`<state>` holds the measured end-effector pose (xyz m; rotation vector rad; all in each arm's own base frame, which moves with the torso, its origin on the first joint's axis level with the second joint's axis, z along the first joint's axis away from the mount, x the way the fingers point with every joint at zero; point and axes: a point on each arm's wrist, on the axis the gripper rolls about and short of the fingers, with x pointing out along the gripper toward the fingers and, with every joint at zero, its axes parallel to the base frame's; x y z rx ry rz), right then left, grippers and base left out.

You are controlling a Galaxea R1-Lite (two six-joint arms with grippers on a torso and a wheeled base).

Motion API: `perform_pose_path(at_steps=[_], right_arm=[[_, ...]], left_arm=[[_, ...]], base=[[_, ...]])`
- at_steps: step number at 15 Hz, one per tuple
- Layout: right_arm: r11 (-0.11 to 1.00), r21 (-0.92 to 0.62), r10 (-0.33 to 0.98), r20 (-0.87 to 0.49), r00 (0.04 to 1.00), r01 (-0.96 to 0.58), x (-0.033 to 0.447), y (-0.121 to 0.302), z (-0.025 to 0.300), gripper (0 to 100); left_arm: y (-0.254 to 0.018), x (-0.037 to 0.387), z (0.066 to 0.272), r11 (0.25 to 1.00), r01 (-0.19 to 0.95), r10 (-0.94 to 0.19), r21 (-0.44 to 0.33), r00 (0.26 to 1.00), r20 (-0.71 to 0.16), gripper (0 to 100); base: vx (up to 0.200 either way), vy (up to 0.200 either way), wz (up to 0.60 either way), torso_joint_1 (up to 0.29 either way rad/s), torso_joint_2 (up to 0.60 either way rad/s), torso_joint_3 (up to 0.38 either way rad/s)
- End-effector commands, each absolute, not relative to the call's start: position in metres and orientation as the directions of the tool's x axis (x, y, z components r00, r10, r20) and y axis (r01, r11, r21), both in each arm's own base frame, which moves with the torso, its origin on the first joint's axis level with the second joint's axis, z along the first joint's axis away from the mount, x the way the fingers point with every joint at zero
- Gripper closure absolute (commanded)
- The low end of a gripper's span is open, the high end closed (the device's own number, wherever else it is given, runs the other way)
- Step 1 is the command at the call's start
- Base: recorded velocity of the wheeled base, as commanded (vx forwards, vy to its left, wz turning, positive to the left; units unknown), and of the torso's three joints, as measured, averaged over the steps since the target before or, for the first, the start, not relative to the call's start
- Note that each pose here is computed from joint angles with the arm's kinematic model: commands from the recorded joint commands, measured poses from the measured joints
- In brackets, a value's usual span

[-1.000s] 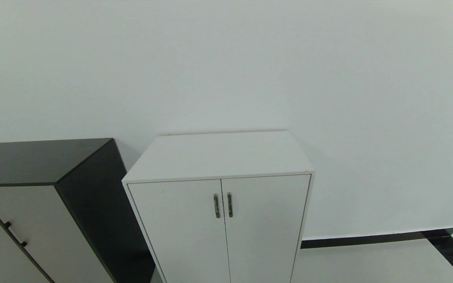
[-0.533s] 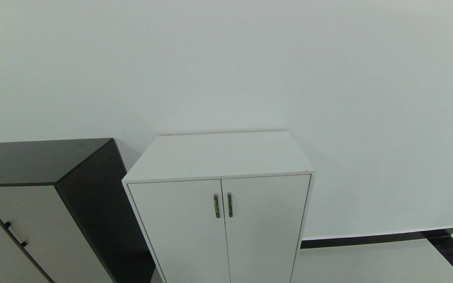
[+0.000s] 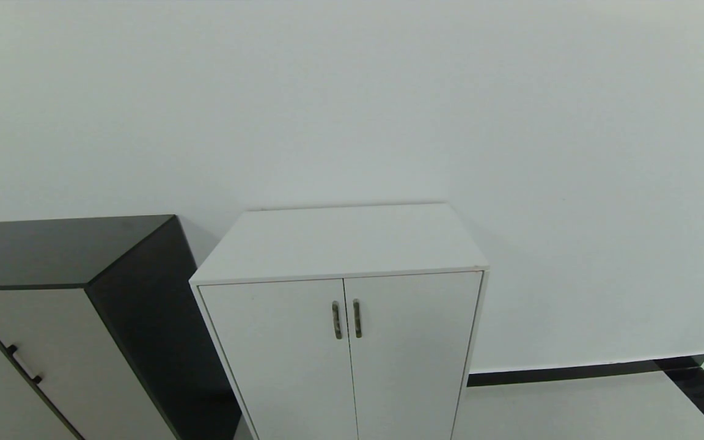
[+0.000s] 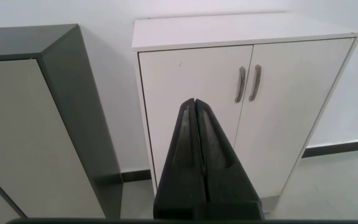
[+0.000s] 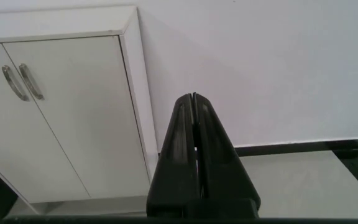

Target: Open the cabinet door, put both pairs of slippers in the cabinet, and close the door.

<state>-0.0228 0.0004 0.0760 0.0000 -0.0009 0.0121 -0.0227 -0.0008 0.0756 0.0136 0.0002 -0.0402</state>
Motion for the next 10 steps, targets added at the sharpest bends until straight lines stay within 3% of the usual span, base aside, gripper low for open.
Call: perform_pose_path(at_steps=[1, 10], right_arm=[[1.0, -0.002, 0.014, -0.002, 1.0, -0.014, -0.0227, 0.0004, 0.0755, 100], [1.0, 0.002, 0.014, -0.002, 1.0, -0.014, -0.0227, 0.0004, 0.0755, 100]], left_arm=[[-0.0008, -0.0227, 0.0757, 0.999, 0.04, -0.04, 0.014, 0.999, 0.0, 100], [-0.0008, -0.0227, 0.0757, 0.999, 0.04, -0.04, 0.014, 0.999, 0.0, 100]], base=[[0.0, 0.0, 0.0, 0.0, 0.0, 0.0], [0.0, 0.0, 0.0, 0.0, 0.0, 0.0]])
